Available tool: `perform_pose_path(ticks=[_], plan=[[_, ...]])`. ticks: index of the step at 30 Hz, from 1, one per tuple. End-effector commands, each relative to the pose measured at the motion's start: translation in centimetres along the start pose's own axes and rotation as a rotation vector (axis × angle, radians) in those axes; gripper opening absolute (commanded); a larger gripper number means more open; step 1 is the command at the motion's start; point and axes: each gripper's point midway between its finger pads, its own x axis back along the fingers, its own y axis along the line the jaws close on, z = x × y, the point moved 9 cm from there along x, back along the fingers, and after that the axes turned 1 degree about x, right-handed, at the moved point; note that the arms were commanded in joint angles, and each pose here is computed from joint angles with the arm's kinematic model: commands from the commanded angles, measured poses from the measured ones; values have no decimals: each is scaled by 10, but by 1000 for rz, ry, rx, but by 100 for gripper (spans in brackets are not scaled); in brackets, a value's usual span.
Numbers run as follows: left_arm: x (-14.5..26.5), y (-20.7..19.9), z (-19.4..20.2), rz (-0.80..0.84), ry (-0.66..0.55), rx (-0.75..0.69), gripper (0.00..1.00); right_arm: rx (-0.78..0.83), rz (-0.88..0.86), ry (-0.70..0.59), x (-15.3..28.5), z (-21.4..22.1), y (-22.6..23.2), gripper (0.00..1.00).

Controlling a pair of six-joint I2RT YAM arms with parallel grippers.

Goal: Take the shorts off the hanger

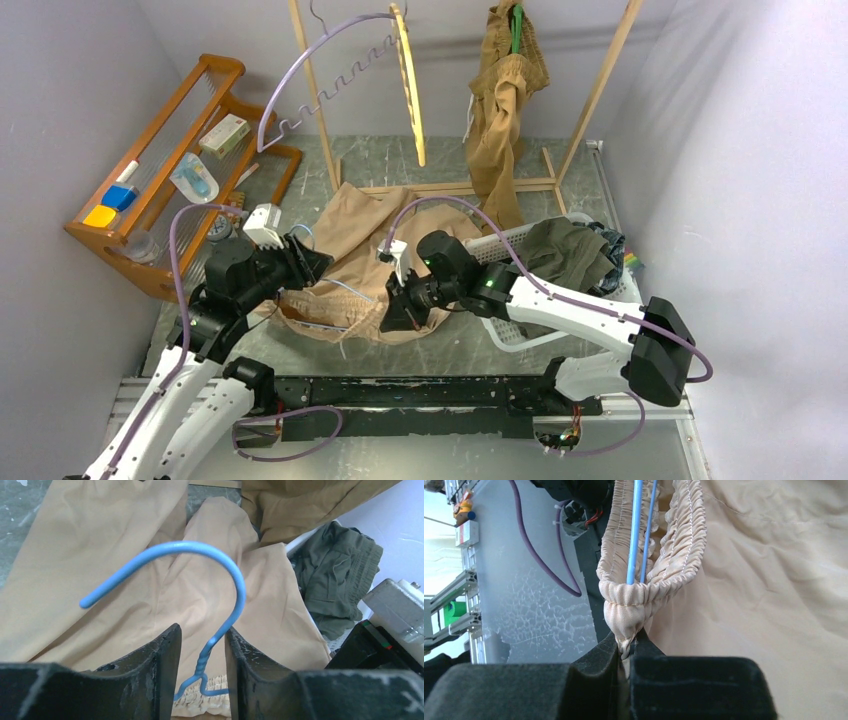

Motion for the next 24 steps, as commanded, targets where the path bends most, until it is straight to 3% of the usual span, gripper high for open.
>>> perform_pose_path(ticks=[1, 2, 8, 10, 14, 17, 18, 24], plan=[[5, 2, 0, -25, -4, -26, 41, 34, 2, -64, -1, -17, 5, 0], [6, 2, 1, -26, -5, -24, 40, 27, 11, -68, -1, -19, 4, 0], [9, 4, -1, -44, -40, -22, 10, 19, 16, -67, 0, -19, 4, 0], [10, 4, -2, -50, -52, -23, 7, 10, 42, -76, 2, -21, 4, 2], [11, 4, -6, -65, -59, -36, 7, 17, 41, -101, 11, -26, 10, 26], [12, 3, -8, -67, -68, -45, 7, 25, 56, -139, 19, -31, 14, 53], [12, 3, -8, -69, -70, -46, 7, 25, 64, -149, 22, -33, 16, 58], [11, 2, -8, -58, -64, -57, 7, 28, 157, -188, 29, -44, 14, 64]])
